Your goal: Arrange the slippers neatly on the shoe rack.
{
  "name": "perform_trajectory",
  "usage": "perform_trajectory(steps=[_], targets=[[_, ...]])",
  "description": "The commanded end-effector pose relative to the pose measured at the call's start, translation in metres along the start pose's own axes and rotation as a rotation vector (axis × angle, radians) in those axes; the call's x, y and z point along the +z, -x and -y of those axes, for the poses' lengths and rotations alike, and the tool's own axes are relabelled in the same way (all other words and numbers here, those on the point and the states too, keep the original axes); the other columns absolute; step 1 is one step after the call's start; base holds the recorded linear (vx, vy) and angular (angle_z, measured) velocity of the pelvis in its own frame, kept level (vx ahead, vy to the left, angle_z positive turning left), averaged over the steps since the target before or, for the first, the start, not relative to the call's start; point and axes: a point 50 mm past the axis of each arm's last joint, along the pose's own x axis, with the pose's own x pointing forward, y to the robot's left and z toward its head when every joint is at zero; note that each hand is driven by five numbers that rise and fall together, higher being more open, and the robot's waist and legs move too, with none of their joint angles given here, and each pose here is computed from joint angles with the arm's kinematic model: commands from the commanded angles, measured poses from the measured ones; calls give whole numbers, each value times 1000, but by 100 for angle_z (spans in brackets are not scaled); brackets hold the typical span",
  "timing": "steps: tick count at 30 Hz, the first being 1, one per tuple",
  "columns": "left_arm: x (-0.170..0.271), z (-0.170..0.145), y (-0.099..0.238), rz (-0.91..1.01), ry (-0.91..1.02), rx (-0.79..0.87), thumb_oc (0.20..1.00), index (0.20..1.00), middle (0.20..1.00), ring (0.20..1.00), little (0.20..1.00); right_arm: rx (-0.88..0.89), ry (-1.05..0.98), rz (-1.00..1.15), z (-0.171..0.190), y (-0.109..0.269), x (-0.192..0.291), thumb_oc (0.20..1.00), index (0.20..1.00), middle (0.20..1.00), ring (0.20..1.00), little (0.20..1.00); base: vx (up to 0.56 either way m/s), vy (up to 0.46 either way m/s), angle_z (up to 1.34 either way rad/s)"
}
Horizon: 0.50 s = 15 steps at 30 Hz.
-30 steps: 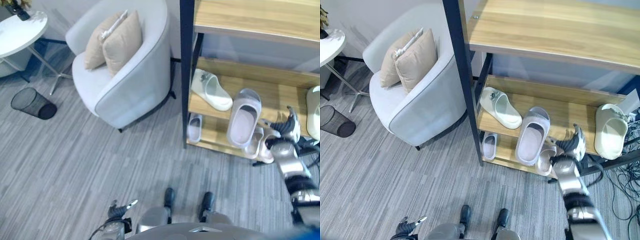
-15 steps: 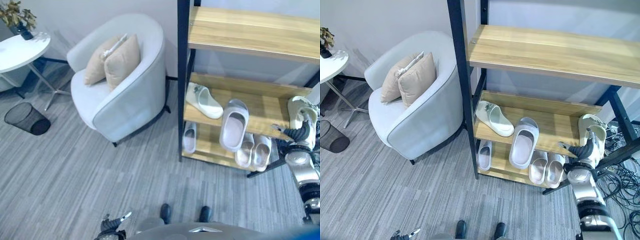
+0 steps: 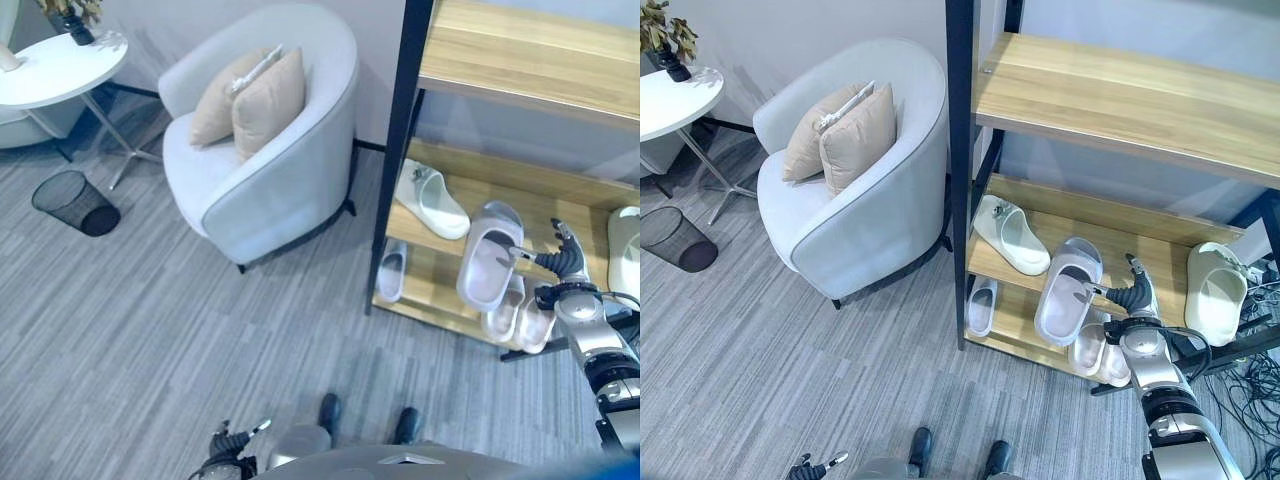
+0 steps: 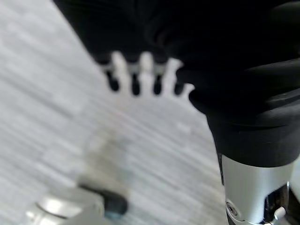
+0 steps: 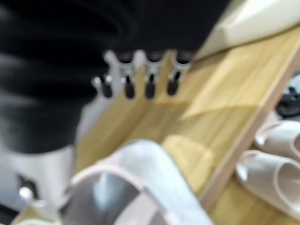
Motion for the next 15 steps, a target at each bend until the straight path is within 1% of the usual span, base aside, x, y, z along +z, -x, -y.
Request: perform_trajectory(steps=[1,15], targets=[[10,-6,-5,9,-27,19,1000,1000,1000,1000,1000,-47,9,77,6,-11,23,1000,1000,1000,1000,1000,0,0,0],[14,-7,-6,22,-47,10,1000,1000,1000,1000,1000,30,11,54,-9,-9,18,1000,1000,1000,1000,1000,0,0,0]])
